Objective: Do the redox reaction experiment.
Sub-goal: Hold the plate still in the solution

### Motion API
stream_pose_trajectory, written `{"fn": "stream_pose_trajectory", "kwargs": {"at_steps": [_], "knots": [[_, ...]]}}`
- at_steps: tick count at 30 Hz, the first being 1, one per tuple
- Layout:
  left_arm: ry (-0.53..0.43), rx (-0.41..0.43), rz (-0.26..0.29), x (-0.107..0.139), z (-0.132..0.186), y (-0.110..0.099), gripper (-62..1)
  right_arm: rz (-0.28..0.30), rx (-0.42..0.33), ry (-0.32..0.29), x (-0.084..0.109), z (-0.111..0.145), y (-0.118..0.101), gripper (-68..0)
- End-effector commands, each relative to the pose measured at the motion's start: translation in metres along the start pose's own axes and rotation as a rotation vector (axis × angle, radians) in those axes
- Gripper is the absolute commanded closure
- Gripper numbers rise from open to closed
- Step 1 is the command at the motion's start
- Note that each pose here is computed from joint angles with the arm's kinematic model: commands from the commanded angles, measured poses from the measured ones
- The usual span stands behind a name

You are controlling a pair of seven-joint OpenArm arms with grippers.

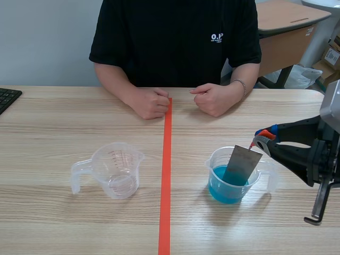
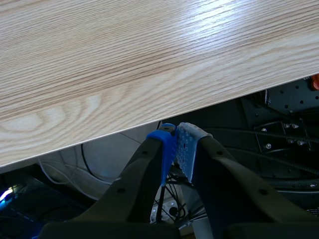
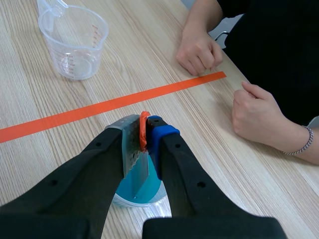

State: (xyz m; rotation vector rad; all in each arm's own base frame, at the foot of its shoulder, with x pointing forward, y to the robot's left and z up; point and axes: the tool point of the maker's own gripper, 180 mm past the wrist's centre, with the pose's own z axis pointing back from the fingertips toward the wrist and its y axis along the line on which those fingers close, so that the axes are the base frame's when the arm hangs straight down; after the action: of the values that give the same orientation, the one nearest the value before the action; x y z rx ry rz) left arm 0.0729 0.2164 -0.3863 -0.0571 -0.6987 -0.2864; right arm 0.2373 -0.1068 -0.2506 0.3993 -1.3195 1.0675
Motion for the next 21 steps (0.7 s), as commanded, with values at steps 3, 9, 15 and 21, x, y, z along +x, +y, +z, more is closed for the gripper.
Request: {"fn": "stream_pose_trajectory", "kwargs": {"at_steps": [3, 9, 15, 21], "knots": [[-0.018, 0.003, 0.013, 0.004, 0.000, -0.002, -4.1, 0.019, -0.008, -0.018, 0.006, 0.000, -0.006, -1.5], [-0.018, 0.003, 0.013, 0.004, 0.000, -0.002, -4.1, 0.027, -0.001, -0.023, 0.011, 0.003, -0.009, -1.5], [-0.018, 0.003, 0.013, 0.004, 0.000, -0.002, -4.1, 0.028, -0.006, -0.049, 0.025, 0.013, -0.016, -1.5], [-0.013, 0.003, 0.012, 0.003, 0.000, -0.002, -4.1, 0.075, -0.034, -0.070, 0.043, 0.023, -0.024, -1.5]]}}
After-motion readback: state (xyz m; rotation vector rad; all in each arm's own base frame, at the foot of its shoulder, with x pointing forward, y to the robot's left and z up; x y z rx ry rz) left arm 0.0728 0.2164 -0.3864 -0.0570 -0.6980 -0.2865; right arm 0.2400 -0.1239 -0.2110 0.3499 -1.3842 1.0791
